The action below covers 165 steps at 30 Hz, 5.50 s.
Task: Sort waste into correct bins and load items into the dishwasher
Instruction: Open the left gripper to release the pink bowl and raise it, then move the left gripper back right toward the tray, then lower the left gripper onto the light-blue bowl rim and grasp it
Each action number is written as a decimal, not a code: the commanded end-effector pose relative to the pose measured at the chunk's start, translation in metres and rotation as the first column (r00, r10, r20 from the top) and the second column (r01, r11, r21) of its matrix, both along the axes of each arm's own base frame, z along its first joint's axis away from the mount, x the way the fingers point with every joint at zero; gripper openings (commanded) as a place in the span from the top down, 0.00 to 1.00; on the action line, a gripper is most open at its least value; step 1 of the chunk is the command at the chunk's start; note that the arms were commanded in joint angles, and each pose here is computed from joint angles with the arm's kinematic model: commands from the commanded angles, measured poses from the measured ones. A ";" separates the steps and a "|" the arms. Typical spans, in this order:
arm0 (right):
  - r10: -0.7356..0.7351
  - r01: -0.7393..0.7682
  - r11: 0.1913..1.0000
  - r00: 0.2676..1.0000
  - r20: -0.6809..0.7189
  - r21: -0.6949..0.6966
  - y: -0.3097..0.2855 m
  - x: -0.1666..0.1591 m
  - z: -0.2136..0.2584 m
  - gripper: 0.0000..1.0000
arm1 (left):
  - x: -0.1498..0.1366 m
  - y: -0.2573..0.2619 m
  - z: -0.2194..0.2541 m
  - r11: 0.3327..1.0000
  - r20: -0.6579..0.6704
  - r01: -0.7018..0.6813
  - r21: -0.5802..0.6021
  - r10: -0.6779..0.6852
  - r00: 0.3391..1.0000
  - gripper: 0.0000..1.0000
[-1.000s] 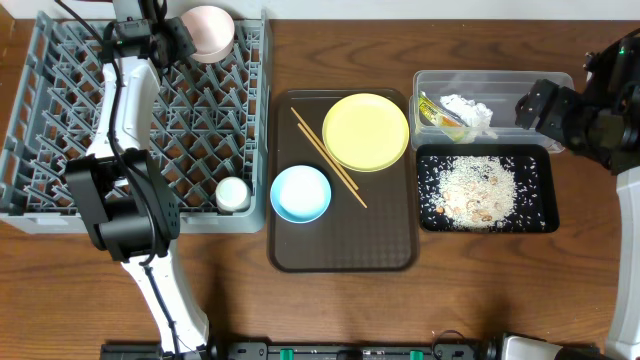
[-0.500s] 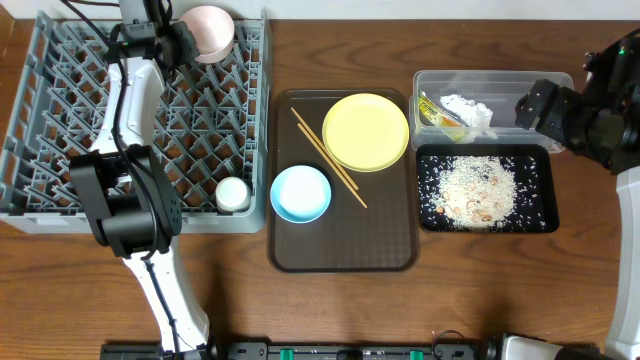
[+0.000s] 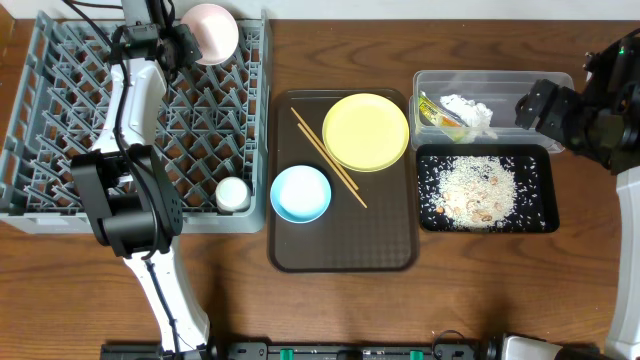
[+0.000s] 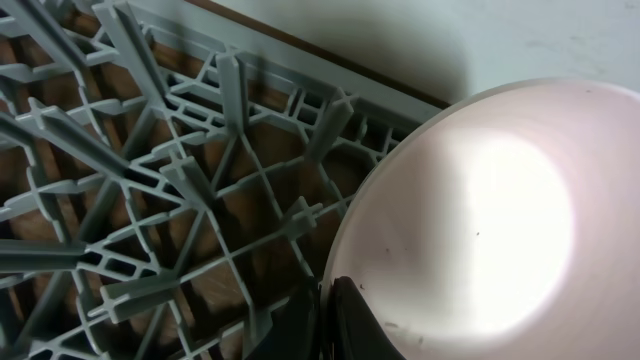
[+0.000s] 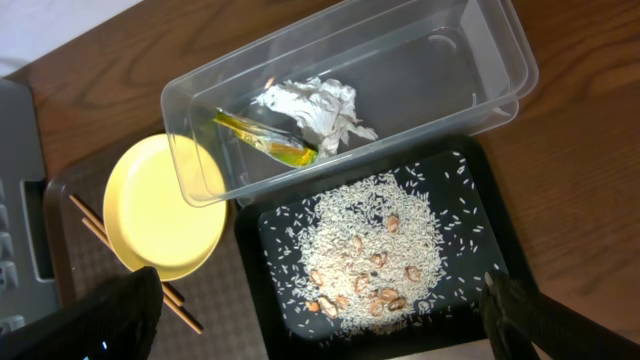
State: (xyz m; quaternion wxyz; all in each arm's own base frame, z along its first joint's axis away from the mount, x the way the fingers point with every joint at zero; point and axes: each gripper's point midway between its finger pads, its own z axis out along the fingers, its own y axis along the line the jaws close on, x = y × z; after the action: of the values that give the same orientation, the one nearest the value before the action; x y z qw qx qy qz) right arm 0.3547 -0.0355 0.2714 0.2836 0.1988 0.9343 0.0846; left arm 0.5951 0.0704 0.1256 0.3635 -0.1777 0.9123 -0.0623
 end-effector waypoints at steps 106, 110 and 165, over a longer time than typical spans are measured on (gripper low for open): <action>0.000 0.000 1.000 1.000 -0.006 -0.006 -0.002 0.000 -0.002 0.01 | -0.006 -0.044 0.050 0.134 -0.368 0.364 0.922 0.008 0.930 0.93; 0.000 0.000 1.000 1.000 -0.006 -0.006 -0.002 0.000 -0.002 0.01 | -0.011 -0.043 0.037 0.129 -0.396 0.391 0.911 0.009 0.918 0.93; 0.000 0.000 1.000 1.000 -0.006 -0.006 -0.002 0.000 -0.002 0.01 | -0.036 -0.177 0.020 0.541 -0.107 0.150 0.828 -0.111 0.988 0.39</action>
State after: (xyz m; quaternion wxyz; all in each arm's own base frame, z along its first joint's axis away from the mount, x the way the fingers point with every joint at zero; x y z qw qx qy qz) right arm 0.3549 -0.0355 0.2711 0.2833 0.1989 0.9344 0.0844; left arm 0.5576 -0.1120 0.1417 0.3680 0.1207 0.8443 0.3702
